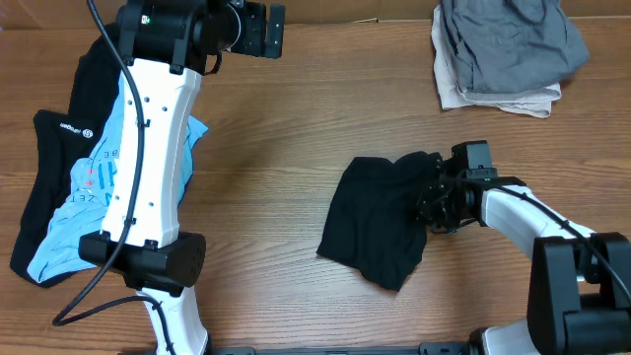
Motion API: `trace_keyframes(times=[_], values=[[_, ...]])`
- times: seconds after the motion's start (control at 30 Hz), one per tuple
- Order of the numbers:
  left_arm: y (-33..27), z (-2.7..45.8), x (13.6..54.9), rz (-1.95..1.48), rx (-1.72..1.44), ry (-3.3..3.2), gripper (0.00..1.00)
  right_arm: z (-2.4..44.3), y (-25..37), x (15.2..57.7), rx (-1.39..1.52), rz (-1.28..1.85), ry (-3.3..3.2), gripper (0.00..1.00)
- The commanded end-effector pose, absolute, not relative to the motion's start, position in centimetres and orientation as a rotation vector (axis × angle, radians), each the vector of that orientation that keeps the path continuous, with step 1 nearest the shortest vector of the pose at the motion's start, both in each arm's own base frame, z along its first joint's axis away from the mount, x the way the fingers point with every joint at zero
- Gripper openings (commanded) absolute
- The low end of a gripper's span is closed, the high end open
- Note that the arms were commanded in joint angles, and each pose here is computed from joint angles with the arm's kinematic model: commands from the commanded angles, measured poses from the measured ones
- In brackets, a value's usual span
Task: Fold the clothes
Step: 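Grasp and tuck the bundle's right edge with the right gripper, then lift the black bundle with the right gripper and carry it to the top-right stack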
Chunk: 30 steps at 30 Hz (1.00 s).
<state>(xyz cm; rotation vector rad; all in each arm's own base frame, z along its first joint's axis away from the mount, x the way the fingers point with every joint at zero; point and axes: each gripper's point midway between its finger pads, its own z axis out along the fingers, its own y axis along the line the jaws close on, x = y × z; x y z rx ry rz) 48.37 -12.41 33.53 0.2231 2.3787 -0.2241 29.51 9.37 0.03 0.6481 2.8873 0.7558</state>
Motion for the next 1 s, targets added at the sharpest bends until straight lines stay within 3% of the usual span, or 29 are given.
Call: trace_keyframes(times=[0.0, 0.27, 0.57, 0.97], values=[[-12.4, 32.8, 48.6, -0.22, 0.246, 2.392, 1.0, -0.6, 9.8, 29.2, 0.619, 0.838, 2.903, 0.04], [-12.4, 32.8, 48.6, -0.22, 0.246, 2.392, 1.0, 5.1, 10.5, 33.1, 0.487, 0.929, 2.788, 0.04], [-12.4, 32.8, 48.6, -0.22, 0.246, 2.391, 1.0, 14.8, 10.7, 39.4, 0.379, 0.931, 2.574, 0.04], [-12.4, 32.9, 48.7, -0.22, 0.245, 2.388, 1.0, 27.0, 5.4, 49.3, 0.644, 0.917, 2.021, 0.04]])
